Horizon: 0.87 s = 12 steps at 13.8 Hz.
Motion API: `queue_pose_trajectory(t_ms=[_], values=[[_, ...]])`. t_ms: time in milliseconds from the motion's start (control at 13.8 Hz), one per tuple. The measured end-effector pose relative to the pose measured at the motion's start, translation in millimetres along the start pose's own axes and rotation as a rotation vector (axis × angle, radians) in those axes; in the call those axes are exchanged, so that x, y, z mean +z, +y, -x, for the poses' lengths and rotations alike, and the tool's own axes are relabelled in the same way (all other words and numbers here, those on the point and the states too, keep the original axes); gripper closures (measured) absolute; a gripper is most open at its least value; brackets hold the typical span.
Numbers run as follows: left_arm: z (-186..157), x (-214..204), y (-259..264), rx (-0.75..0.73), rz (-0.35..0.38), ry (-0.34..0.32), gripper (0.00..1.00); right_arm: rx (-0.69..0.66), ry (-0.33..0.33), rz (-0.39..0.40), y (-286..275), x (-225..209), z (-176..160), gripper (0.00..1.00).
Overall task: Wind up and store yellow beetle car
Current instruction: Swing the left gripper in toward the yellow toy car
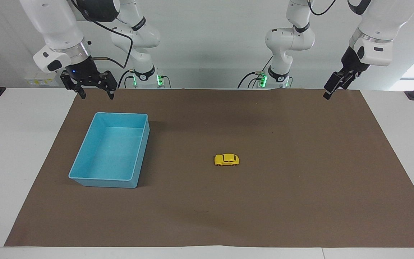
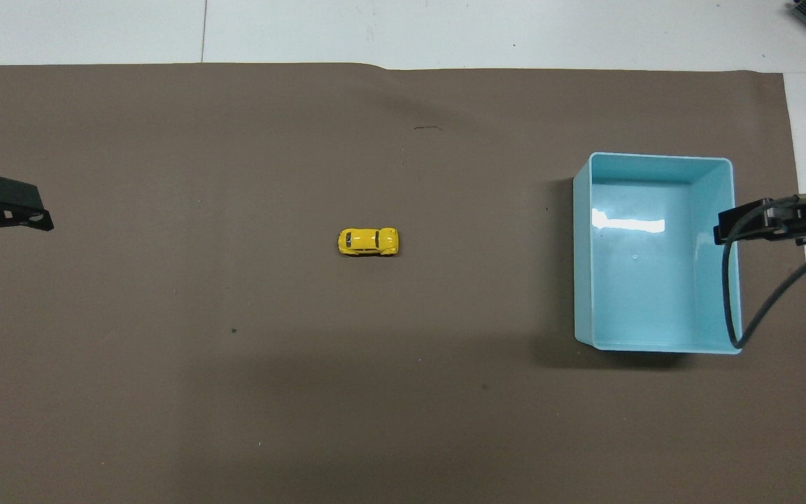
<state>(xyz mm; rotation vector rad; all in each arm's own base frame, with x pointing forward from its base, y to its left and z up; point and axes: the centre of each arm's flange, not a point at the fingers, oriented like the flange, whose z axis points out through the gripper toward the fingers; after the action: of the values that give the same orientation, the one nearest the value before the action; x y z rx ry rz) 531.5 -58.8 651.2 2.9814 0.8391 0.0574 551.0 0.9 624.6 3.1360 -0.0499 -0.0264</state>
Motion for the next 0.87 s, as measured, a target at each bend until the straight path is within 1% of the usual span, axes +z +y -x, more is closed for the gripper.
queue_pose_trajectory(t_ms=[217,867], values=[[0.0,0.2,0.1,-0.065,0.000,0.000,0.00,0.000,0.000,0.000,0.0,0.0,0.0,0.00],[-3.8,-0.1,-4.6,-0.096,0.002,0.001,0.00,0.000,0.000,0.000,0.3,0.0,0.0,0.00]])
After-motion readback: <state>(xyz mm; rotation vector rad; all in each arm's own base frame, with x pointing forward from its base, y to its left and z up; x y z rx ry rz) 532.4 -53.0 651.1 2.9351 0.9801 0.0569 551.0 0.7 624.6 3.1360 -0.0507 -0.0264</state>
